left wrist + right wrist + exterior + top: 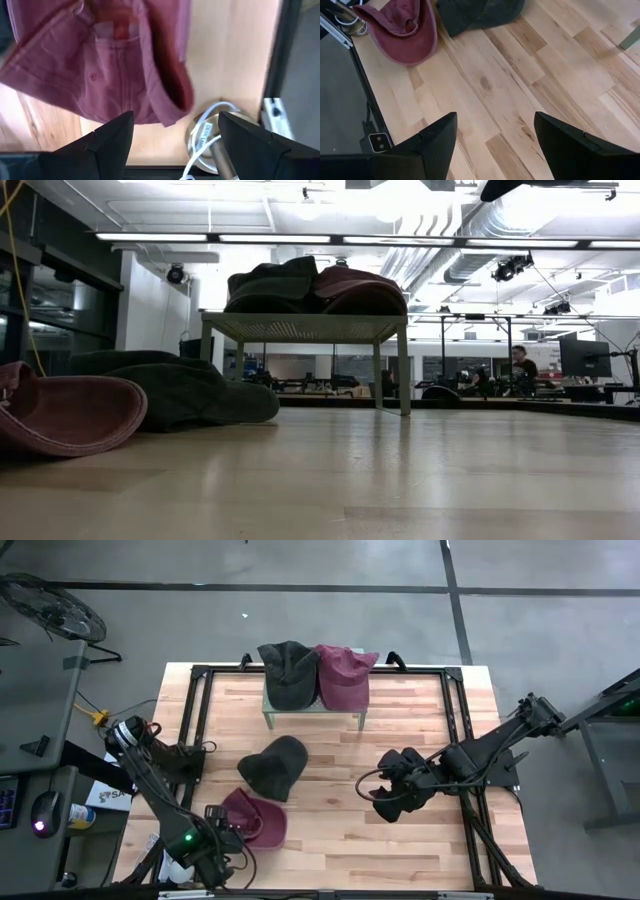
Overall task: Pick & Place hat
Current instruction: Stack the red cap on the red caps on the shelf
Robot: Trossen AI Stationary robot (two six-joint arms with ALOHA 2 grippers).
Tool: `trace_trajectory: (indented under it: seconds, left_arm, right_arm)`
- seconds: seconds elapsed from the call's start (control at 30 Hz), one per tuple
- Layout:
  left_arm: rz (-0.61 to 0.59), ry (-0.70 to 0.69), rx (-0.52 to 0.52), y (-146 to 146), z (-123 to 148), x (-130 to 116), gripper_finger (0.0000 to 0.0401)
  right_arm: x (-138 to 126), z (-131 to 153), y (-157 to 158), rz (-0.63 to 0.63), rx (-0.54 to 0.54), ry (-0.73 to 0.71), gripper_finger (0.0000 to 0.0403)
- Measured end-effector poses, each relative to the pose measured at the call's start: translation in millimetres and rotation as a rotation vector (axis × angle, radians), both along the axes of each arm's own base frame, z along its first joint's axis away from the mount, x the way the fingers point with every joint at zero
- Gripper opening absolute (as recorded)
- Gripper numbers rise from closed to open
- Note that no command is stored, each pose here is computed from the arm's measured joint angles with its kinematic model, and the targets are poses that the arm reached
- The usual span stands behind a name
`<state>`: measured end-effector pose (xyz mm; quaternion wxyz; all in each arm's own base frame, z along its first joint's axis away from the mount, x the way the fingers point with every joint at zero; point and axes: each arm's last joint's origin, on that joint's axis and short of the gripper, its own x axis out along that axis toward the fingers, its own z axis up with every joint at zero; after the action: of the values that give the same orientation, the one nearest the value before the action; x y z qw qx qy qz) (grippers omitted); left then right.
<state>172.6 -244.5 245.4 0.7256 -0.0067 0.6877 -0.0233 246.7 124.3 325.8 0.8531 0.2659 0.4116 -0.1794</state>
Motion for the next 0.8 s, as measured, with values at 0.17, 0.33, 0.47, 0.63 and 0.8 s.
trace_trajectory:
  seconds: [0.17, 0.33, 0.47, 0.63, 0.8]
  left_arm:
    - [0.015, 0.026, 0.025, 4, -20, -5, 0.0285]
    - [0.009, 0.016, 0.011, 5, -33, -5, 0.0285]
    - [0.018, 0.001, 0.03, 8, -43, -7, 0.0285]
    - [0.044, -0.03, 0.044, 9, -44, -6, 0.026]
    - [0.048, -0.057, 0.035, 8, -43, -5, 0.0176]
  right_arm:
    - [0, 0, 0, 0.001, -0.001, -0.006, 0.0258]
    - [0, 0, 0, 0.001, -0.001, -0.006, 0.0258]
    - [0, 0, 0, 0.0, -0.001, -0.007, 0.0258]
    - [1, 0, 0, -0.005, 0.002, -0.008, 0.0258]
    - [1, 0, 0, -0.019, 0.015, -0.009, 0.0258]
